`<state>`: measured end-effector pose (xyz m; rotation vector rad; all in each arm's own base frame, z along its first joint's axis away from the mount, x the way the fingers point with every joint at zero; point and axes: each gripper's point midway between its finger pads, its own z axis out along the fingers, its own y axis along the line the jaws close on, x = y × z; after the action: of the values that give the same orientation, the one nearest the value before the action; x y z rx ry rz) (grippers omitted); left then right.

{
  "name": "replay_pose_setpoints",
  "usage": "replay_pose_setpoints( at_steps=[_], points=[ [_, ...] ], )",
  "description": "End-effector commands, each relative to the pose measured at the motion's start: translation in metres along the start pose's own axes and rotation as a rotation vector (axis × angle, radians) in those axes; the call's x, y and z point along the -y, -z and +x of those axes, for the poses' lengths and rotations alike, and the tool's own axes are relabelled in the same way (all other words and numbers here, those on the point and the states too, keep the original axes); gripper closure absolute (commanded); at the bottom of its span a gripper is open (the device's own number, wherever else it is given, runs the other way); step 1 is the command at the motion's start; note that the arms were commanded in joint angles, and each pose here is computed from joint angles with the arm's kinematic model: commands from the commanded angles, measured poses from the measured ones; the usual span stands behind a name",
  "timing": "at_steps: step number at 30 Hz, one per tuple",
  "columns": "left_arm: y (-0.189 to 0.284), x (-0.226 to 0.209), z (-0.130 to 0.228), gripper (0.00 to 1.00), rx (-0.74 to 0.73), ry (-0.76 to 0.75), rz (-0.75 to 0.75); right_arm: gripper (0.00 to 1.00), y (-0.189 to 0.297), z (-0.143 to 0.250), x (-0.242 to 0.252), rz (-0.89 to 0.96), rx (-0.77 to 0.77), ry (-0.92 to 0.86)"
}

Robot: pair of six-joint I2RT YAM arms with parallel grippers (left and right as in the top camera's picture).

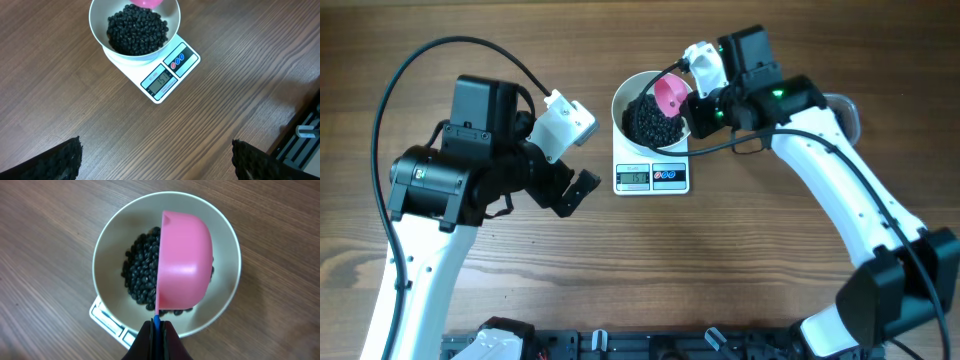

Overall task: Scoop item into bowl and weigh 150g on scale
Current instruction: 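Tip the scoop over the white bowl to add a few beans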

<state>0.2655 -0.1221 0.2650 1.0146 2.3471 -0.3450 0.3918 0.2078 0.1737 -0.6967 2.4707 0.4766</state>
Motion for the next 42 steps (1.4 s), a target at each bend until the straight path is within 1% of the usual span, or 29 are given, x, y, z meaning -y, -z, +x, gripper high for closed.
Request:
replay_pose_setpoints(
  at_steps=[1, 11, 19, 26, 37, 42],
  points=[
    [0.003, -0.002, -0.003, 0.00, 0.010, -0.015, -0.007, 0.96, -0.017, -0.001, 0.003, 0.022, -0.011, 0.034],
    [0.003, -0.002, -0.003, 0.00, 0.010, -0.015, -0.007, 0.96, -0.053, 0.017, 0.016, 0.039, -0.091, 0.013],
    [0.003, -0.002, -0.003, 0.00, 0.010, -0.014, -0.007, 0.96, -0.053, 0.019, 0.025, 0.087, -0.104, 0.070],
    [0.003, -0.002, -0.003, 0.00, 0.010, -0.015, -0.007, 0.96, -0.053, 0.018, -0.005, -0.085, -0.087, 0.053],
    [0.003, -0.002, -0.003, 0.00, 0.010, -0.014, -0.007, 0.96, -0.055, 0.023, 0.006, -0.023, -0.113, 0.056],
    [0.003, -0.002, -0.003, 0.00, 0.010, -0.014, -0.007, 0.96, -0.055, 0.022, 0.001, -0.054, -0.106, 0.052]
  ],
)
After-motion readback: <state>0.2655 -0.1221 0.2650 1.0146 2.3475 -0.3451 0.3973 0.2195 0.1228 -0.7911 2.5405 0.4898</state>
